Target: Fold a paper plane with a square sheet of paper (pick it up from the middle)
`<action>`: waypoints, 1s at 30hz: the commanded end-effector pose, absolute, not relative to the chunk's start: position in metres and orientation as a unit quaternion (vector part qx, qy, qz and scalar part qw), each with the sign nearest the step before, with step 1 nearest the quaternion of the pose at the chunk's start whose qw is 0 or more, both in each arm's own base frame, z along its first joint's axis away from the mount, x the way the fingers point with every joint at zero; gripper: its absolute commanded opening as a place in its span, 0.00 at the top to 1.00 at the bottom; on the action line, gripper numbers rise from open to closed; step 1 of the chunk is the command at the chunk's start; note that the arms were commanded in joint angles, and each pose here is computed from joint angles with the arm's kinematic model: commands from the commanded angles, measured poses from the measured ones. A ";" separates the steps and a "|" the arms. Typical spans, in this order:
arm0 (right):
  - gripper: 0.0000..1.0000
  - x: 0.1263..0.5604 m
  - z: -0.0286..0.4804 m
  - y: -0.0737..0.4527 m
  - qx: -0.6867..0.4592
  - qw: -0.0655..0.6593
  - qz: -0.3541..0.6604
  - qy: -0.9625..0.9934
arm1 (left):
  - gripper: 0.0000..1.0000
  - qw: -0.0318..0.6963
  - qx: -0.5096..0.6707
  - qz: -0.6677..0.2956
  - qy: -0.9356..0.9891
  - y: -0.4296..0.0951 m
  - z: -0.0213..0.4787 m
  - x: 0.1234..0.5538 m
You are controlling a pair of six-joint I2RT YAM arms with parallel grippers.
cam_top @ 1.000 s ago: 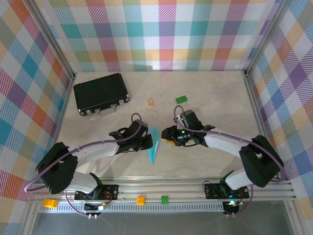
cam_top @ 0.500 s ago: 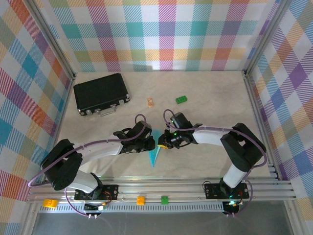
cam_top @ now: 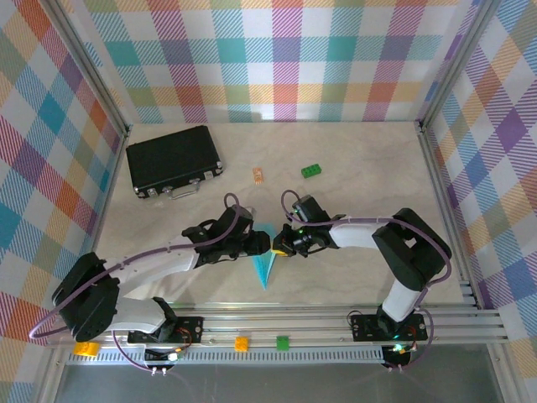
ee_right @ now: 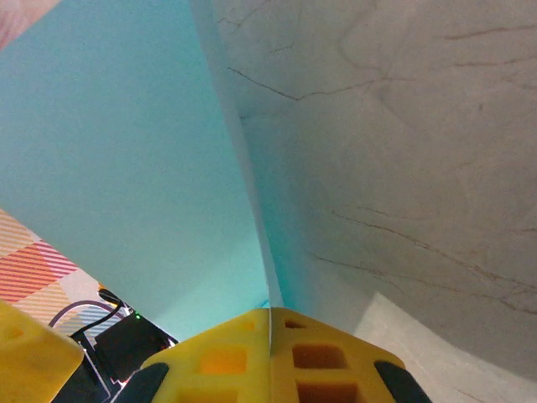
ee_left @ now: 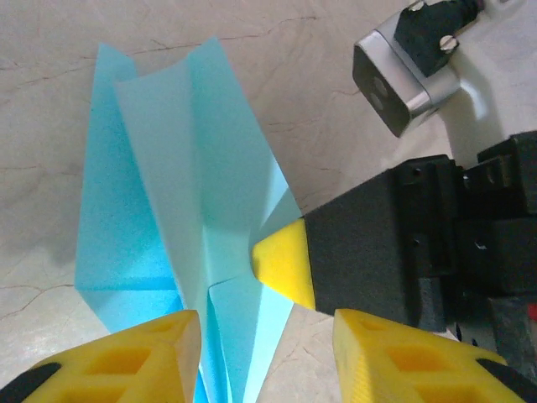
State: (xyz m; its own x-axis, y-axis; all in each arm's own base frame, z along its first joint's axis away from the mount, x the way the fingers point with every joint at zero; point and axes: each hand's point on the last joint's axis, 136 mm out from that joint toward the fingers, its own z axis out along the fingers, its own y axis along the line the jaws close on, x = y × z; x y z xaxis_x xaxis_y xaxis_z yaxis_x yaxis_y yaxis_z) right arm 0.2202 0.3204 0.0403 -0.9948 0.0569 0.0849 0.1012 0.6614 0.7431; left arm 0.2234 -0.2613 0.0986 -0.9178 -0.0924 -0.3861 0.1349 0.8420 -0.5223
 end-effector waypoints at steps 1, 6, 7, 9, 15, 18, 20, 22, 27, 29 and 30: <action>0.97 0.217 0.036 0.321 -0.042 0.030 -0.411 -0.910 | 0.54 0.181 0.004 -0.267 0.947 -0.252 0.083 0.209; 0.97 0.217 0.035 0.320 -0.044 0.029 -0.408 -0.912 | 0.54 0.161 0.000 -0.264 0.951 -0.251 0.071 0.200; 0.97 0.217 0.035 0.320 -0.043 0.029 -0.408 -0.912 | 0.54 0.159 -0.002 -0.268 0.950 -0.252 0.069 0.199; 0.97 0.216 0.035 0.320 -0.043 0.031 -0.408 -0.911 | 0.54 0.156 -0.002 -0.279 0.947 -0.256 0.069 0.198; 0.97 0.216 0.034 0.320 -0.043 0.031 -0.408 -0.912 | 0.54 0.150 -0.007 -0.269 0.951 -0.258 0.060 0.200; 0.96 0.216 0.035 0.320 -0.043 0.032 -0.408 -0.912 | 0.55 0.146 -0.005 -0.271 0.951 -0.261 0.056 0.199; 0.96 0.216 0.035 0.320 -0.043 0.031 -0.408 -0.912 | 0.55 0.142 -0.004 -0.270 0.952 -0.263 0.053 0.199; 0.96 0.216 0.035 0.320 -0.043 0.032 -0.408 -0.912 | 0.57 0.141 -0.001 -0.278 0.950 -0.267 0.053 0.199; 0.96 0.216 0.035 0.320 -0.043 0.032 -0.408 -0.911 | 0.64 0.136 0.002 -0.285 0.949 -0.273 0.050 0.199; 0.96 0.216 0.034 0.320 -0.043 0.033 -0.408 -0.911 | 0.67 0.139 0.006 -0.287 0.948 -0.277 0.050 0.200; 0.96 0.216 0.035 0.320 -0.043 0.033 -0.409 -0.911 | 0.68 0.140 0.006 -0.284 0.949 -0.276 0.049 0.200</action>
